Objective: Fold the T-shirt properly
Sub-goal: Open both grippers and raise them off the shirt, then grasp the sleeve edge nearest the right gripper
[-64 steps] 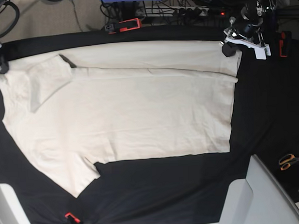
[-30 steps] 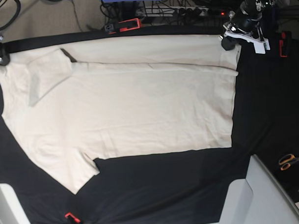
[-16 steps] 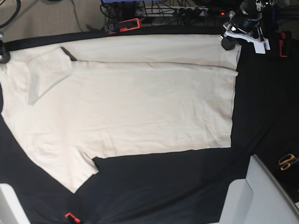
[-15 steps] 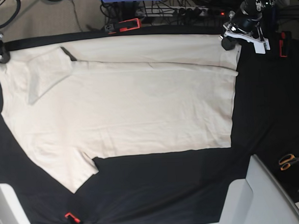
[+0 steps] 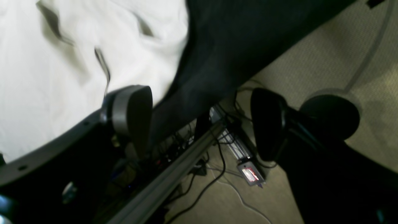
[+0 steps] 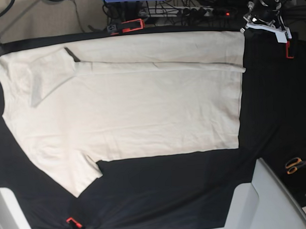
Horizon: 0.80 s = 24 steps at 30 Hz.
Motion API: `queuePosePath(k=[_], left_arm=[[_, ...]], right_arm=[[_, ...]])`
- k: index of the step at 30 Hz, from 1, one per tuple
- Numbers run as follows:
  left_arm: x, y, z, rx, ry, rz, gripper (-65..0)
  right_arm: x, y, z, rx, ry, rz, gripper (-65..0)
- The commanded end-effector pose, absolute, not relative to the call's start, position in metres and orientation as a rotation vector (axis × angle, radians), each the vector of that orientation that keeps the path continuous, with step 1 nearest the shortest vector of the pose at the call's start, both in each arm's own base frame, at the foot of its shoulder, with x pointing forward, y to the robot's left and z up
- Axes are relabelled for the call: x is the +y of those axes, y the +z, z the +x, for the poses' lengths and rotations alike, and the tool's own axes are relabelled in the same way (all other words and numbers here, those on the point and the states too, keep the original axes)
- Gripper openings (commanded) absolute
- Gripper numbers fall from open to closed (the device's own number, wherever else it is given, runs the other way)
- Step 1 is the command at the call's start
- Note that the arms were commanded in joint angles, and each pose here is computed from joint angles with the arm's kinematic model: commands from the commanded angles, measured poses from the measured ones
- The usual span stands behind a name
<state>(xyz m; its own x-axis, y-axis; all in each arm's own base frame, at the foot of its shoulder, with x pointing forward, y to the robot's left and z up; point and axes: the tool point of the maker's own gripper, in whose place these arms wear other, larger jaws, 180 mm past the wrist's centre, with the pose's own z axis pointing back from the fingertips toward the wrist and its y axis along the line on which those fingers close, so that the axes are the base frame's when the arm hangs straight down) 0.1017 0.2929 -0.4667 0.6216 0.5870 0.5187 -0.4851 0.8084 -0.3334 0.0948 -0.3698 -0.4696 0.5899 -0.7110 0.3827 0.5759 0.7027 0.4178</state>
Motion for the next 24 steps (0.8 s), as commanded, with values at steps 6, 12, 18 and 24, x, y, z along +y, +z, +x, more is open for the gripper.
queuePosePath(k=[6, 12, 18, 24], left_arm=[[0.305, -0.475, 0.083, -0.592, 0.531, -0.055, -56.6], [0.356, -0.445, 0.069, -0.691, 0.67, 0.088, -56.9], [0.383, -0.387, 0.119, -0.84, 0.518, 0.153, -56.9], [0.374, -0.372, 0.192, -0.89, 0.355, 0.127, -57.1]], right_arm=[[-0.387, -0.446, 0.098, -0.623, -0.714, 0.196, -18.2], [-0.397, -0.427, 0.108, -0.667, -0.662, 0.15, -18.2], [-0.417, -0.39, 0.176, -0.793, -0.56, 0.142, -17.7], [-0.423, -0.372, 0.273, -0.916, -0.433, 0.213, -17.6]])
